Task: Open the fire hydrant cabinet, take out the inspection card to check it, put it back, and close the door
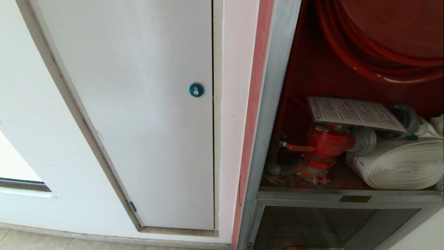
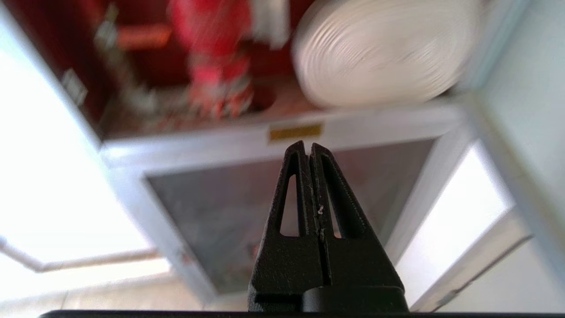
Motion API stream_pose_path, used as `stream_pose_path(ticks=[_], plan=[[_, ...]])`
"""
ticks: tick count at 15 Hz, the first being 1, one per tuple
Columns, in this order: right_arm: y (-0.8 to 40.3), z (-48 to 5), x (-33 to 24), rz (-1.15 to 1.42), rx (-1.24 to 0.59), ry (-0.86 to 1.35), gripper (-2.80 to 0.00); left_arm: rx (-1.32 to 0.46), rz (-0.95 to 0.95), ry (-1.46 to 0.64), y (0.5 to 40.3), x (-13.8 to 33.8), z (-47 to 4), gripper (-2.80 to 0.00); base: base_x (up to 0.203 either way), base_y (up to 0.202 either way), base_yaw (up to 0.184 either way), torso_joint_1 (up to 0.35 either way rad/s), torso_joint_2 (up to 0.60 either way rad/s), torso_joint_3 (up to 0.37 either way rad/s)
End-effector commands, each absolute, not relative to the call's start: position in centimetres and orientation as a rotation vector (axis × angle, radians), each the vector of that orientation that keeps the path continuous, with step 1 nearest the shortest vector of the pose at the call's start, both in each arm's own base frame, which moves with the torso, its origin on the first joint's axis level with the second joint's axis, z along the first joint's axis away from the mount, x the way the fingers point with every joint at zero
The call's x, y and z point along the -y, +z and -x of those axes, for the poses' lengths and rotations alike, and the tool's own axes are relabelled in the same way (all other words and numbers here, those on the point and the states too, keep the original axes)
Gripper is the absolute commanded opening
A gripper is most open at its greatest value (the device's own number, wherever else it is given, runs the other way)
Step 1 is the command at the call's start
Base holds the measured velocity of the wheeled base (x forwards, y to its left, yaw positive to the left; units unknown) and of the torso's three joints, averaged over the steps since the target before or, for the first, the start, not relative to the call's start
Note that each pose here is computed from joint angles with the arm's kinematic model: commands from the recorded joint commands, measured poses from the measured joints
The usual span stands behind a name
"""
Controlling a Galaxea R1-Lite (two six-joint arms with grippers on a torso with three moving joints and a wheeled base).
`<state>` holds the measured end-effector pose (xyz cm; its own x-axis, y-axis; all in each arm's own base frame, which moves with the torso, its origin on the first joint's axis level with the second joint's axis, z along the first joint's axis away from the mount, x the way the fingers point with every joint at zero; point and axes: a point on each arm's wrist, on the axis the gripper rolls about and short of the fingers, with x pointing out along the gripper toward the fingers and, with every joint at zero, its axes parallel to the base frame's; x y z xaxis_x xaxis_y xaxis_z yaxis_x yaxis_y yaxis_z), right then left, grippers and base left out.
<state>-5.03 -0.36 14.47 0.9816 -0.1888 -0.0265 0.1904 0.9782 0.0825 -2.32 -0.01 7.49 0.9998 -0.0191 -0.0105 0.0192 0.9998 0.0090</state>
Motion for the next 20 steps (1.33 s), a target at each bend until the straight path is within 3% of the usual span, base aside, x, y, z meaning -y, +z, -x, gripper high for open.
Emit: stream_pose_path(ticks=[1,3,8,12,20], plan=[[12.1,5.3,0.3,-0.087,-0.013,-0.163,-2.80,-0.012,-0.009,-0.020,7.5,0.0,2.3,-2.80,0.000,0.000,0.000,0.000,0.00,0.000],[10.7,4.4,0.3,-0.087,-0.040,-0.150,-2.80,-0.014,-0.009,-0.020,7.4,0.0,2.3,-2.80,0.000,0.000,0.000,0.000,0.00,0.000],[8.5,2.4,0.2,-0.023,0.098,-0.085,-2.80,-0.012,-0.009,-0.020,7.5,0.0,2.3,-2.80,0.000,0.000,0.000,0.000,0.00,0.000],[7.5,2.3,0.1,-0.006,0.001,-0.052,-2.80,-0.012,-0.009,-0.020,7.5,0.0,2.3,-2.80,0.000,0.000,0.000,0.000,0.00,0.000],[7.6,2.3,0.1,-0.020,0.002,-0.048,-2.80,-0.014,-0.009,-0.020,7.4,0.0,2.3,-2.80,0.000,0.000,0.000,0.000,0.00,0.000]])
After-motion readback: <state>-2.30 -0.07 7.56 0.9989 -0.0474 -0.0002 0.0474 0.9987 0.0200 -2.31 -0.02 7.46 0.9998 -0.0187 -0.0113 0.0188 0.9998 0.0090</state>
